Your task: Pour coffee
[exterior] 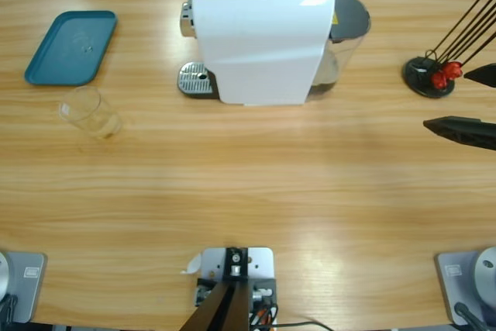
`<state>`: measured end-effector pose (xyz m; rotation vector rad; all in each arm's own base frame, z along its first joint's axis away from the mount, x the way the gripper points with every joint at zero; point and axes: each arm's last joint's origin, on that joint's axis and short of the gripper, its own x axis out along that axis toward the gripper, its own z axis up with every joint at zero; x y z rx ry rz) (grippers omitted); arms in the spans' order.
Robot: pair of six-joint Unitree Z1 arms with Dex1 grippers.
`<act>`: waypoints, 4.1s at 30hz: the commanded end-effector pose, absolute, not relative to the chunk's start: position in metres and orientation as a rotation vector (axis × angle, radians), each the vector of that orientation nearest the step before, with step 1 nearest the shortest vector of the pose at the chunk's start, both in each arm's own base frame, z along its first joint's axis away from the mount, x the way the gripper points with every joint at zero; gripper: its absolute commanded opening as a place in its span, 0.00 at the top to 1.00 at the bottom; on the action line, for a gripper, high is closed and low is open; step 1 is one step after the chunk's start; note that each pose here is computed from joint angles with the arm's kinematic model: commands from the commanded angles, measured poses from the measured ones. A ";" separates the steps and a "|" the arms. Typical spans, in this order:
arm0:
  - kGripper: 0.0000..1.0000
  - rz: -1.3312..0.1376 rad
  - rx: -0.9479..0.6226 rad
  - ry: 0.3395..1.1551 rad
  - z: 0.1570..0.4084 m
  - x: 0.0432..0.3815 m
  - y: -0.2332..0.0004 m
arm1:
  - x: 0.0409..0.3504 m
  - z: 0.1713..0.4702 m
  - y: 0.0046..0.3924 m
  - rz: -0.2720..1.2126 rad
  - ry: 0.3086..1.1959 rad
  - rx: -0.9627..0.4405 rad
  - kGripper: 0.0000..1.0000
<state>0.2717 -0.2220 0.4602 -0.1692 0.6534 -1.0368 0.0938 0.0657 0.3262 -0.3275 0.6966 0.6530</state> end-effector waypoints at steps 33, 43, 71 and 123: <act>0.01 -0.772 0.243 0.511 0.359 0.108 -0.075 | 0.199 0.181 0.022 -0.267 0.735 0.052 0.37; 0.01 -0.776 0.243 0.522 0.358 0.112 -0.077 | 0.208 0.171 0.024 -0.212 0.742 0.052 0.69; 0.01 -0.805 0.236 0.552 0.351 0.114 -0.080 | 0.210 0.238 0.019 -0.218 0.637 0.043 1.00; 0.01 -0.841 0.178 0.572 0.344 0.108 -0.080 | 0.252 0.360 0.251 1.367 0.479 -0.364 1.00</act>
